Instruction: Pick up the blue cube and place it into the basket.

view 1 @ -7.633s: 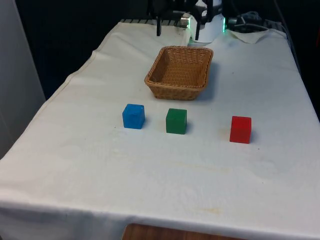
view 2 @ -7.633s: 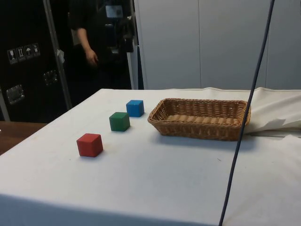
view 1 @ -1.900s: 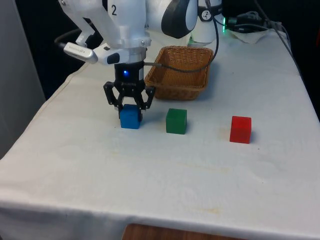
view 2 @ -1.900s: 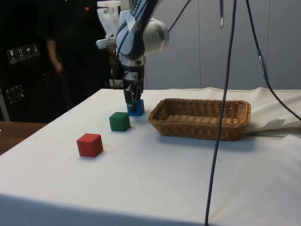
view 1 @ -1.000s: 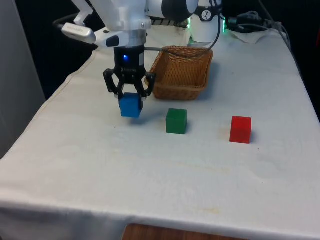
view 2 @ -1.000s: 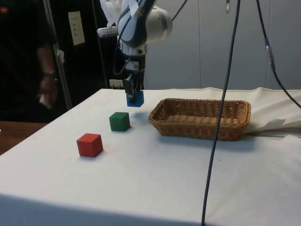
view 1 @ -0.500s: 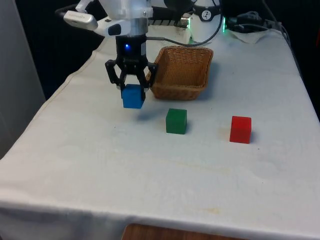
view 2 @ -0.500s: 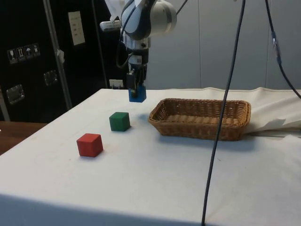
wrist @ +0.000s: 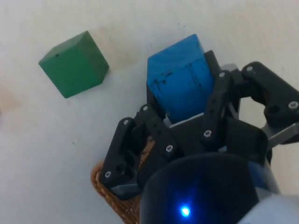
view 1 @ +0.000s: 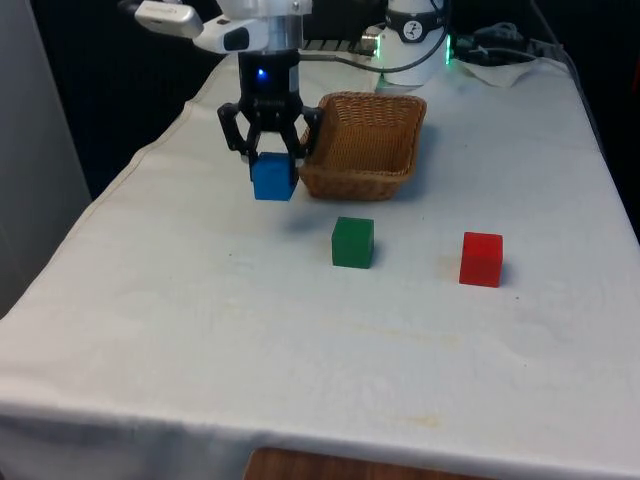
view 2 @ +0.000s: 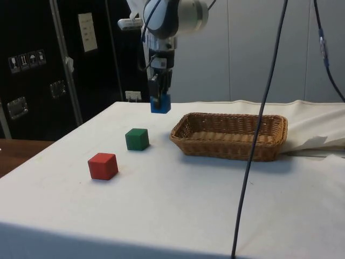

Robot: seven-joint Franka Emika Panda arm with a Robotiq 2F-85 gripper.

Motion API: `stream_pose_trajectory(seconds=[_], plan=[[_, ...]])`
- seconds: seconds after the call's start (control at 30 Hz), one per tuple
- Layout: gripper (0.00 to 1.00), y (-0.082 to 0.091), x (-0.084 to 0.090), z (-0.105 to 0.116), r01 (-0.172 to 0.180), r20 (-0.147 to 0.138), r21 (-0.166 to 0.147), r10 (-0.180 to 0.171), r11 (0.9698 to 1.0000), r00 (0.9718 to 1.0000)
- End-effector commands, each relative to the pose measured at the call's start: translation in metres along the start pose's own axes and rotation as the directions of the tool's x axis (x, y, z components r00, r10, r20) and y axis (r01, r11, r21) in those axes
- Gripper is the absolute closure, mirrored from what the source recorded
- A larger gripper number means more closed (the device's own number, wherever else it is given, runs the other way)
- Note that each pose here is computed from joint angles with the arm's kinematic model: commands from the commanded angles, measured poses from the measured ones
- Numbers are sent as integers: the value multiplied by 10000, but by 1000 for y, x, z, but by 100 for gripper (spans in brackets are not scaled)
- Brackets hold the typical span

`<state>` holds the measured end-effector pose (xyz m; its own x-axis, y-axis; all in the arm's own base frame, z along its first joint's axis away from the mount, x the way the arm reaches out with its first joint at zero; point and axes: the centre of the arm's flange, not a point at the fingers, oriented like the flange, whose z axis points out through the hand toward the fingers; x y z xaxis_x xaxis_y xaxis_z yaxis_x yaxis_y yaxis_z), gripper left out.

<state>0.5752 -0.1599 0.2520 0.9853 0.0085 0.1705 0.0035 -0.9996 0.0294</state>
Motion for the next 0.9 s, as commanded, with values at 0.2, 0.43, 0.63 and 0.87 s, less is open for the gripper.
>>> stream_pose_trajectory(seconds=[0.2,0.43,0.63,0.87], plan=[[100,-2,-8,-11,6,-20,-10,-6,10000,10000],[100,-5,-17,-22,-6,-75,72,7,10000,10000],[100,-7,-23,-28,7,-108,127,-6,9999,9999],[100,-11,-30,-36,22,-154,206,-18,9998,9999]])
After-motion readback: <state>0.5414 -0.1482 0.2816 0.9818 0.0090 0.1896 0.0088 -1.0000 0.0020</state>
